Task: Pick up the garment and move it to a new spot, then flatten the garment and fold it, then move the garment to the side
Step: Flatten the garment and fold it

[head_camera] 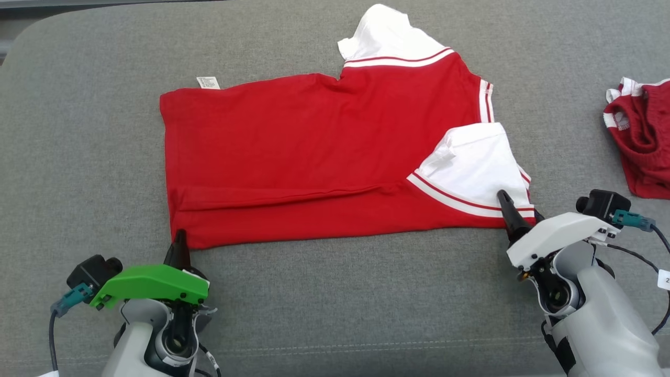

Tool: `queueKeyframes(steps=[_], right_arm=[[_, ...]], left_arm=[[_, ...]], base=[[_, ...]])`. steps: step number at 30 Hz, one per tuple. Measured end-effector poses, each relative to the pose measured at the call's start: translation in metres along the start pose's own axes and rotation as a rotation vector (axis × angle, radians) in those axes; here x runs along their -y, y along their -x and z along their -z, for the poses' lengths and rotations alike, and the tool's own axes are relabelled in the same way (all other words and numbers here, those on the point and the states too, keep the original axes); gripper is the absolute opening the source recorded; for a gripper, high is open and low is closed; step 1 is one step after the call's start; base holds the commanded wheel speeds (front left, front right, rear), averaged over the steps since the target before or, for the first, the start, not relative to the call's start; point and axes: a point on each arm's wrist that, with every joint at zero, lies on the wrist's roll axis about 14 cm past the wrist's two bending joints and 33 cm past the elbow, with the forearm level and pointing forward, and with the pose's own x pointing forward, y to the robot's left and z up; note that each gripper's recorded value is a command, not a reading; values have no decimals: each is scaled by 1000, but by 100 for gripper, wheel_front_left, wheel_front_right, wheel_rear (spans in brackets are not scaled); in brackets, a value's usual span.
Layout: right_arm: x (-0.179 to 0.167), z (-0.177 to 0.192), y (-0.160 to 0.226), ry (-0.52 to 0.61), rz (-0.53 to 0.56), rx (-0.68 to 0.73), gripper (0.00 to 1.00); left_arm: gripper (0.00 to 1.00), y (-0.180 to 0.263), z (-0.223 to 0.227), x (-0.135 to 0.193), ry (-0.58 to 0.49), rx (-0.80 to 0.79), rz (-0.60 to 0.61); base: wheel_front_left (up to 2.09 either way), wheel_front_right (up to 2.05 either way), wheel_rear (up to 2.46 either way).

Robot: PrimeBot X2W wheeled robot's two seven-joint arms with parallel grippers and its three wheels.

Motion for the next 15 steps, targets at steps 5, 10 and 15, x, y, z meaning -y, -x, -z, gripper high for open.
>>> queueKeyframes(steps=[5, 10, 15], right_arm=[[-10, -5, -3, -5, -34, 15, 0], [-16, -28, -1, -33, -64, 66, 0], [-14, -46, 5, -27, -77, 80, 0]], left_arm=[[0, 0, -10, 10, 1, 31, 34], [0, 1, -19, 26, 5, 58, 85], [0, 5, -27, 42, 4, 78, 135]], base=[[0, 0, 0], [0, 0, 0], [0, 0, 0]])
